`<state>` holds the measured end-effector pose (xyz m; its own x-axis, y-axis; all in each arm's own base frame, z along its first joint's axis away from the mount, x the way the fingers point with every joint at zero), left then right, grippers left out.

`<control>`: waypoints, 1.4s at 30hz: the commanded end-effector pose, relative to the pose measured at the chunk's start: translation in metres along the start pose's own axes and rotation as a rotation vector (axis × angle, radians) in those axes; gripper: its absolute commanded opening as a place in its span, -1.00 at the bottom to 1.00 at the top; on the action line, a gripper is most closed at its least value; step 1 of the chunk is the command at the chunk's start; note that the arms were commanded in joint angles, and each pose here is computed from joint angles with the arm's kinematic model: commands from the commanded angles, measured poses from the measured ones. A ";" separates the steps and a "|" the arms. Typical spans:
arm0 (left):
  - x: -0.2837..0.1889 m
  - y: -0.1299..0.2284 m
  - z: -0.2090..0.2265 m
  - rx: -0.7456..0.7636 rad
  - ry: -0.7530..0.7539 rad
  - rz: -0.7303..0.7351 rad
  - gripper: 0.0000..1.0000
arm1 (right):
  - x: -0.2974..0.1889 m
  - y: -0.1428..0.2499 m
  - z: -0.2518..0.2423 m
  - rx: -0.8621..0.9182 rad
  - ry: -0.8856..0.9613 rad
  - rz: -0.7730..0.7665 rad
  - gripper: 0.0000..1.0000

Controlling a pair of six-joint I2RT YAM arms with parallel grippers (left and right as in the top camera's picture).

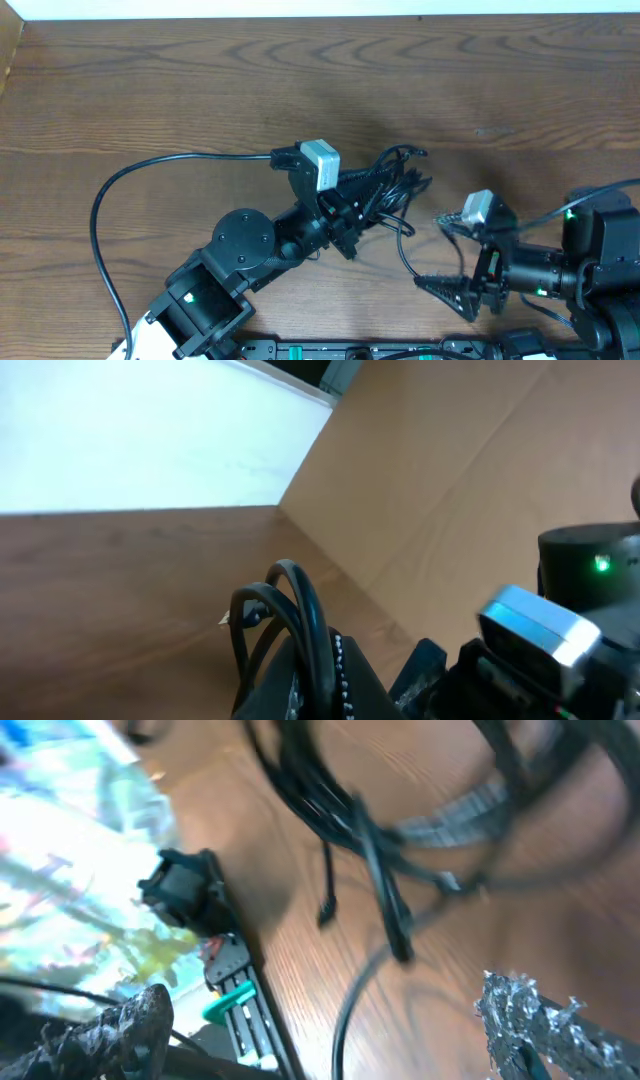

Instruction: Untangle cables

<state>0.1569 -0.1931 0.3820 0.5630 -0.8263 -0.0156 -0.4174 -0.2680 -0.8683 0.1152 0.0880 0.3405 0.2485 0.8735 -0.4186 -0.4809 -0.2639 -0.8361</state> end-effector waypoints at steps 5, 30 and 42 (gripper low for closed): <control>-0.002 -0.013 -0.018 -0.087 0.151 -0.029 -0.85 | -0.002 -0.009 0.011 -0.143 -0.109 -0.068 0.82; 0.015 -0.015 -0.028 -0.170 0.296 -0.018 -0.85 | 0.008 -0.012 -0.005 -0.105 -0.116 -0.041 -0.28; 0.019 -0.011 -0.019 -0.149 0.213 -0.022 -0.85 | 0.009 -0.018 -0.004 -0.117 -0.180 -0.073 -0.98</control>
<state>0.1573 -0.2182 0.3944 0.3790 -0.9189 0.1097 -0.5502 -0.3191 -0.7716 0.1371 0.0967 0.3403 0.1642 0.9197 -0.3566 -0.4125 -0.2643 -0.8718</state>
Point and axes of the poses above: each gripper's point midway between its finger pads, its own x axis out along the fingers, its own z axis along the line the jaws close on, y = z × x, the point moved 9 cm from there along -x, back along the fingers, and after that the axes turned 3 degrees about x, right-handed, at the moved point
